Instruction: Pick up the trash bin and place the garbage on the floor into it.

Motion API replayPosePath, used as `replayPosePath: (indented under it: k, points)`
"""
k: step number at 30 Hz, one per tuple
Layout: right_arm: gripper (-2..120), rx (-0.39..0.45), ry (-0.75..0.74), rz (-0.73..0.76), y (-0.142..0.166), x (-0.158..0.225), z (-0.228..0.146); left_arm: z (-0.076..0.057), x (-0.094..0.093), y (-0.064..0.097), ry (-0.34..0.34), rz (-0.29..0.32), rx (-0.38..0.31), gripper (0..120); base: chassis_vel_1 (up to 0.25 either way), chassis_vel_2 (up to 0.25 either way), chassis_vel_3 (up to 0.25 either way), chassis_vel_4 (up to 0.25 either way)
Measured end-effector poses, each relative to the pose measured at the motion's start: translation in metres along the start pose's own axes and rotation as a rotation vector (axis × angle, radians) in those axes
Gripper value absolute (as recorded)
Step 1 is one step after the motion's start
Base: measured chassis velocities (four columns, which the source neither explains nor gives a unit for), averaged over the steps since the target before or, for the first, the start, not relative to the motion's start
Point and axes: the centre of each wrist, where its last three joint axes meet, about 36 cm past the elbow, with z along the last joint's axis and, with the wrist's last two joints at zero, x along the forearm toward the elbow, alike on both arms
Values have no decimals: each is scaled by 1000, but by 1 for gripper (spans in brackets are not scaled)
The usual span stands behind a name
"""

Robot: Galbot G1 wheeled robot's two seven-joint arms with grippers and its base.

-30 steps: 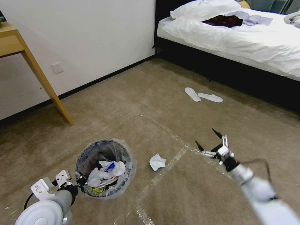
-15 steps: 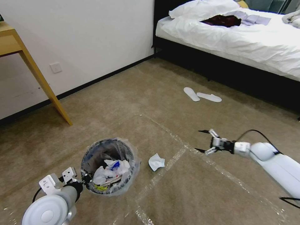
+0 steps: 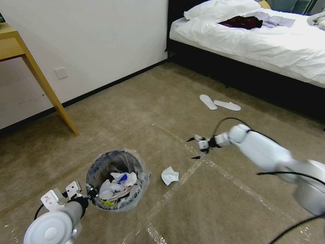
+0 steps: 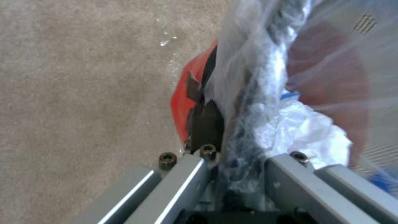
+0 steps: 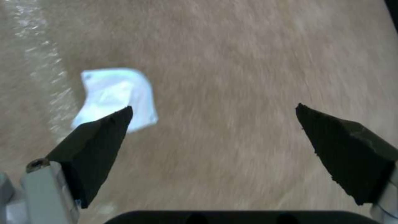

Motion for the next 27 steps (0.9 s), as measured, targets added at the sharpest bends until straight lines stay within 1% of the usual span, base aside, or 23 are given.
replayPosePath:
  k: [1,3,4,6,7,8,9,13,15,19,21,25,27]
  points:
    - [100,0,0,0,0,0,0,0,0,0,0,0,0,0,0,0,0,0]
    - [100,59,37,-58,-14,-21,-15,1,-1,0,-3,-5,0,0,0,0,0,0]
    - [100,59,37,-58,-14,-21,-15,1,-1,0,-3,-5,0,0,0,0,0,0]
    - [100,123,115,-135,-22,-31,-21,1,0,1,-5,-6,1,0,0,0,0,0]
    - [100,123,115,-135,-22,-31,-21,1,0,1,-5,-6,1,0,0,0,0,0]
    - [100,148,157,-174,-25,-36,-22,1,0,1,-7,-6,1,0,0,0,0,0]
    - [100,153,175,-189,-24,-39,-22,2,1,1,-9,-8,1,0,0,0,0,0]
    - [100,148,199,-192,-22,-46,-23,3,1,1,-11,-11,2,0,0,0,0,0]
    - [100,138,203,-187,-15,-59,-26,4,2,2,-12,-13,1,0,0,0,0,0]
    - [100,125,205,-180,-9,-68,-28,4,2,2,-13,-15,0,0,0,0,0,0]
    - [100,97,222,-163,2,-82,-29,4,2,2,-17,-16,-2,0,0,0,0,0]
    - [100,69,241,-150,11,-91,-29,3,3,3,-18,-17,-2,0,0,0,0,0]
    - [100,31,250,-133,24,-104,-29,3,3,3,-20,-18,-2,0,0,0,0,0]
